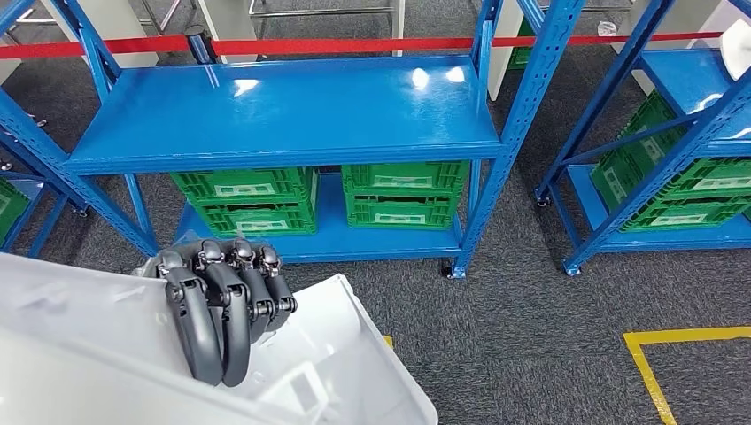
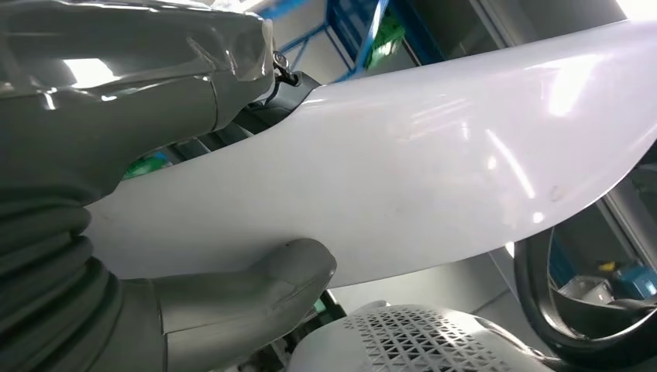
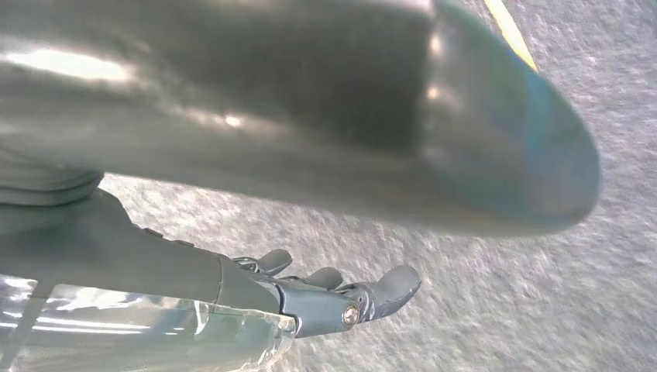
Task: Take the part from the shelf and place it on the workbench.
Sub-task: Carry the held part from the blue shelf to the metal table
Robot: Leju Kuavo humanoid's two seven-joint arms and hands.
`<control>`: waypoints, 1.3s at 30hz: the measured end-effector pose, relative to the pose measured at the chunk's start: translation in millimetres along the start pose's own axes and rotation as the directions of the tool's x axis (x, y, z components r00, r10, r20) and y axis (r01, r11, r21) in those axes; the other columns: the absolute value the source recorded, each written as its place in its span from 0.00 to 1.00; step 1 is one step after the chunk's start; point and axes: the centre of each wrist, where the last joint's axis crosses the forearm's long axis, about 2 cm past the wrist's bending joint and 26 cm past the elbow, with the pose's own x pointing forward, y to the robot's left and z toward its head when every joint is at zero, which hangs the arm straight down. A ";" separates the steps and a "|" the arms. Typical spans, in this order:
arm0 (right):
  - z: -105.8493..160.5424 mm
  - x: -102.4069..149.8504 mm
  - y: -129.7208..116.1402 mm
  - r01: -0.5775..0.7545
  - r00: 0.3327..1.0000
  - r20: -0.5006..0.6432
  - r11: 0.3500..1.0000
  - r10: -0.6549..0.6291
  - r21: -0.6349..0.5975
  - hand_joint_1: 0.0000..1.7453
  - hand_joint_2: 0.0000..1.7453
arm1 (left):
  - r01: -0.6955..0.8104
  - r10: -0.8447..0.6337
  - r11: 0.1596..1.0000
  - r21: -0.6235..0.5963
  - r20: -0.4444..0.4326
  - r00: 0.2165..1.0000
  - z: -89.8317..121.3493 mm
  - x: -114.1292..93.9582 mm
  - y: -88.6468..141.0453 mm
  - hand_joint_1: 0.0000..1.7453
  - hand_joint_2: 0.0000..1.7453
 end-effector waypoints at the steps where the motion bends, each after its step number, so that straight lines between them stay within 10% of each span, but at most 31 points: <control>1: -1.1 0.0 0.0 0.010 1.000 -0.014 1.000 -0.010 0.026 0.00 0.00 | -0.001 0.001 1.000 0.002 -0.004 1.000 -0.6 -0.9 0.6 1.00 1.00; 39: -16.0 -13.7 19.5 0.092 0.980 -0.188 0.982 -0.060 0.165 0.00 0.00 | -0.062 0.063 0.998 0.015 -0.052 0.997 -8.7 -27.7 5.4 1.00 1.00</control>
